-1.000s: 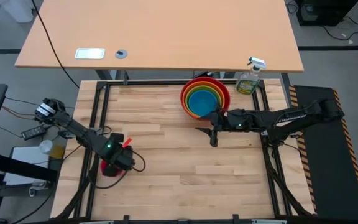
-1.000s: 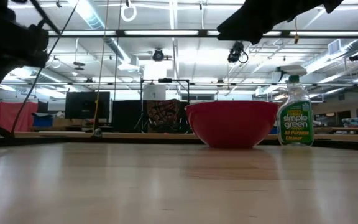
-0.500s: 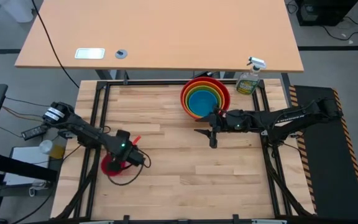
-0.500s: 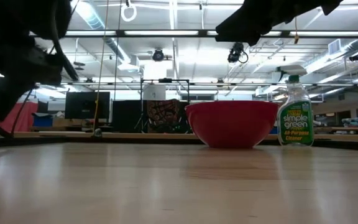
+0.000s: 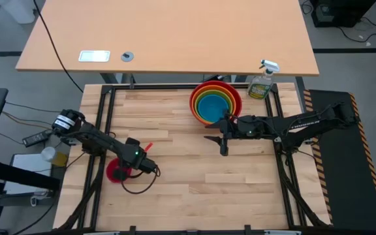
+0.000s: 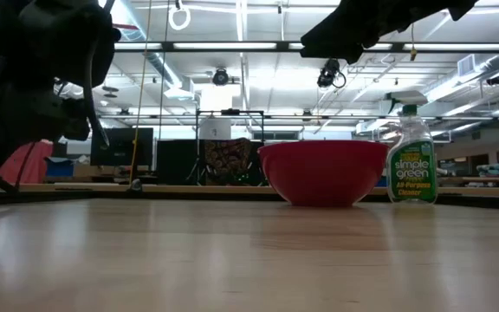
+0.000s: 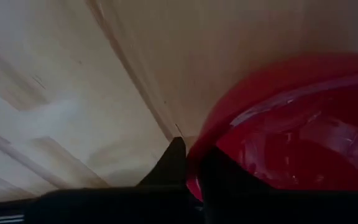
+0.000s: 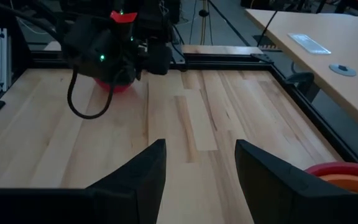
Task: Nest bowls inside each other
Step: Stack the pink bowl on top of the blue bowl
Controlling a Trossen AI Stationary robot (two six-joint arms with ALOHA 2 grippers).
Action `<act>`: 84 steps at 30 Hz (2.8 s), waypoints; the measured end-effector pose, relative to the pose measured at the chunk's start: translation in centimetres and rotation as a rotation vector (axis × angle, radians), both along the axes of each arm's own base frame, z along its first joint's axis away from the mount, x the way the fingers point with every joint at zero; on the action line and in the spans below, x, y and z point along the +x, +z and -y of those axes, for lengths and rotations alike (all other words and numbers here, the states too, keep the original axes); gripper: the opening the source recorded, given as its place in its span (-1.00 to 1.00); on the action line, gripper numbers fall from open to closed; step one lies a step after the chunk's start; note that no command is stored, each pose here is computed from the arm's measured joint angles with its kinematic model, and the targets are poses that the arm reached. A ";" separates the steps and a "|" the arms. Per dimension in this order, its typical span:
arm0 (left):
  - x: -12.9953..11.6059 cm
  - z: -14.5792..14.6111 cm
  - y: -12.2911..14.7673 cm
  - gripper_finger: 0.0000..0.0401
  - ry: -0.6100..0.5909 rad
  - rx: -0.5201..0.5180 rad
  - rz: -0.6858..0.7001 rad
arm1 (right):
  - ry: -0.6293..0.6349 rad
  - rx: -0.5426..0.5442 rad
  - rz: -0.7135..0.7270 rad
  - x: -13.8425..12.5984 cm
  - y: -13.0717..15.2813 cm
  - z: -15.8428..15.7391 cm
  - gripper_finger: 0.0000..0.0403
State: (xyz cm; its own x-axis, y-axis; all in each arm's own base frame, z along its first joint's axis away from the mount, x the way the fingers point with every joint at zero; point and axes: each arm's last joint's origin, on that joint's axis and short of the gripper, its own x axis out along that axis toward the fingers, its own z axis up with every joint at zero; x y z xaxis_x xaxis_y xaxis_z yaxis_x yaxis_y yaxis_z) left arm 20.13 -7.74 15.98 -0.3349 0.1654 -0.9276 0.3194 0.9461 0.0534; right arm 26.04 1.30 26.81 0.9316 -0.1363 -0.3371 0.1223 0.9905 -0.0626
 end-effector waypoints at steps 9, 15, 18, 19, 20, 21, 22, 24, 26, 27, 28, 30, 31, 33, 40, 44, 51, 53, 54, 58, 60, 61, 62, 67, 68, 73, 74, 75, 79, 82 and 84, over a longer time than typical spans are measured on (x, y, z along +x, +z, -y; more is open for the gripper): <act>0.5 -1.5 1.0 -0.93 0.046 -0.018 0.069 | -0.032 -0.021 -0.013 -0.1 -0.1 0.1 -0.02; 3.6 -4.4 3.4 -0.94 0.062 -0.030 0.189 | -0.054 -0.024 -0.025 -0.1 -0.2 0.7 -0.02; 5.3 -6.9 5.7 -0.94 0.062 -0.012 0.270 | -0.078 -0.024 -0.056 -0.2 -0.5 1.3 -0.02; 5.8 -7.9 6.6 -0.94 0.063 -0.001 0.300 | -0.085 -0.024 -0.068 -0.2 -0.6 1.5 -0.02; 6.3 -9.0 7.5 -0.94 0.065 0.007 0.332 | -0.091 -0.025 -0.079 -0.3 -0.7 1.7 -0.02; 6.8 -10.2 8.4 -0.94 0.074 0.011 0.367 | -0.098 -0.025 -0.092 -0.3 -0.8 1.8 -0.02; 7.2 -11.4 9.4 -0.94 0.088 0.016 0.409 | -0.104 -0.024 -0.100 -0.4 -0.9 2.0 -0.02; 7.7 -14.0 11.5 -0.94 0.127 0.040 0.502 | -0.112 -0.014 -0.110 -0.4 -1.0 2.3 -0.02; 8.1 -16.5 13.4 -0.94 0.187 0.075 0.583 | -0.114 0.002 -0.126 -0.5 -1.1 2.4 -0.02; 8.2 -17.9 14.2 -0.94 0.225 0.095 0.629 | -0.112 0.011 -0.138 -0.6 -1.2 2.4 -0.02; 8.4 -19.1 15.0 -0.94 0.264 0.115 0.670 | -0.109 0.019 -0.156 -0.7 -1.4 2.4 -0.02; 8.8 -21.4 16.4 -0.94 0.356 0.117 0.770 | -0.102 0.039 -0.190 -0.8 -1.7 2.3 -0.02; 9.0 -22.5 16.9 -0.94 0.405 0.104 0.810 | -0.097 0.052 -0.211 -0.9 -1.9 2.3 -0.02; 9.8 -24.3 17.6 -0.94 0.507 0.069 0.893 | -0.096 0.086 -0.236 -1.1 -2.1 2.1 -0.02; 15.3 -27.7 17.2 -0.94 0.644 0.013 0.974 | -0.118 0.168 -0.299 -1.5 -2.8 0.7 -0.02; 18.7 -28.6 15.8 -0.92 0.643 -0.045 0.982 | -0.145 0.207 -0.335 -1.9 -3.1 -0.1 -0.02; 23.0 -29.6 12.2 -0.91 0.621 -0.096 0.969 | -0.116 0.220 -0.389 -2.5 -3.5 -1.8 -0.02; 24.0 -29.8 11.2 -0.91 0.616 -0.097 0.982 | -0.094 0.220 -0.393 -2.5 -3.5 -2.2 -0.02; 24.4 -30.0 10.7 -0.91 0.618 -0.095 0.994 | -0.083 0.222 -0.394 -2.6 -3.5 -2.4 -0.02; 26.0 -30.2 9.0 -0.91 0.614 -0.095 1.048 | -0.058 0.222 -0.398 -2.7 -3.5 -3.1 -0.02; 26.4 -30.3 8.5 -0.90 0.613 -0.095 1.061 | -0.053 0.230 -0.398 -2.7 -3.5 -3.3 -0.02; 26.5 -30.3 8.2 -0.90 0.615 -0.094 1.058 | -0.048 0.232 -0.399 -2.8 -3.5 -3.4 -0.02; 26.6 -30.3 7.9 -0.90 0.617 -0.088 1.048 | -0.045 0.233 -0.399 -2.8 -3.5 -3.5 -0.02; 26.4 -30.3 6.8 -0.90 0.611 -0.015 0.981 | -0.032 0.236 -0.403 -2.9 -3.5 -3.9 -0.02; 26.4 -30.4 6.9 -0.89 0.609 -0.007 0.985 | -0.032 0.235 -0.405 -2.9 -3.5 -3.9 -0.02; 26.3 -30.1 6.8 -0.69 0.583 -0.002 0.957 | -0.039 0.247 -0.404 -2.9 -3.5 -3.9 -0.02; 26.3 -30.0 6.8 -0.61 0.576 -0.002 0.953 | -0.040 0.249 -0.404 -2.9 -3.5 -3.9 -0.02; 26.3 -30.0 6.9 -0.52 0.565 -0.001 0.952 | -0.042 0.251 -0.403 -2.9 -3.5 -3.9 -0.02; 26.4 -30.2 7.0 -0.12 0.495 0.010 0.966 | -0.049 0.256 -0.401 -2.9 -3.5 -3.9 -0.02; 26.2 -30.0 7.7 0.10 0.446 0.023 0.968 | -0.073 0.242 -0.374 -3.3 -3.0 -3.7 -0.02; 26.1 -29.7 8.3 0.16 0.422 0.026 0.978 | -0.092 0.222 -0.345 -3.7 -2.4 -3.5 -0.03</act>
State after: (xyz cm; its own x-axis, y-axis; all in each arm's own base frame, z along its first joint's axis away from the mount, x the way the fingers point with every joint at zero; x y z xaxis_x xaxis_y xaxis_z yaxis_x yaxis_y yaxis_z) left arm 46.28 21.98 24.33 0.5189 0.2340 -0.8222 -0.2272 0.9650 0.1312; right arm 22.31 4.82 24.43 0.7465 -0.1022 -0.6575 0.2199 0.9705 0.0989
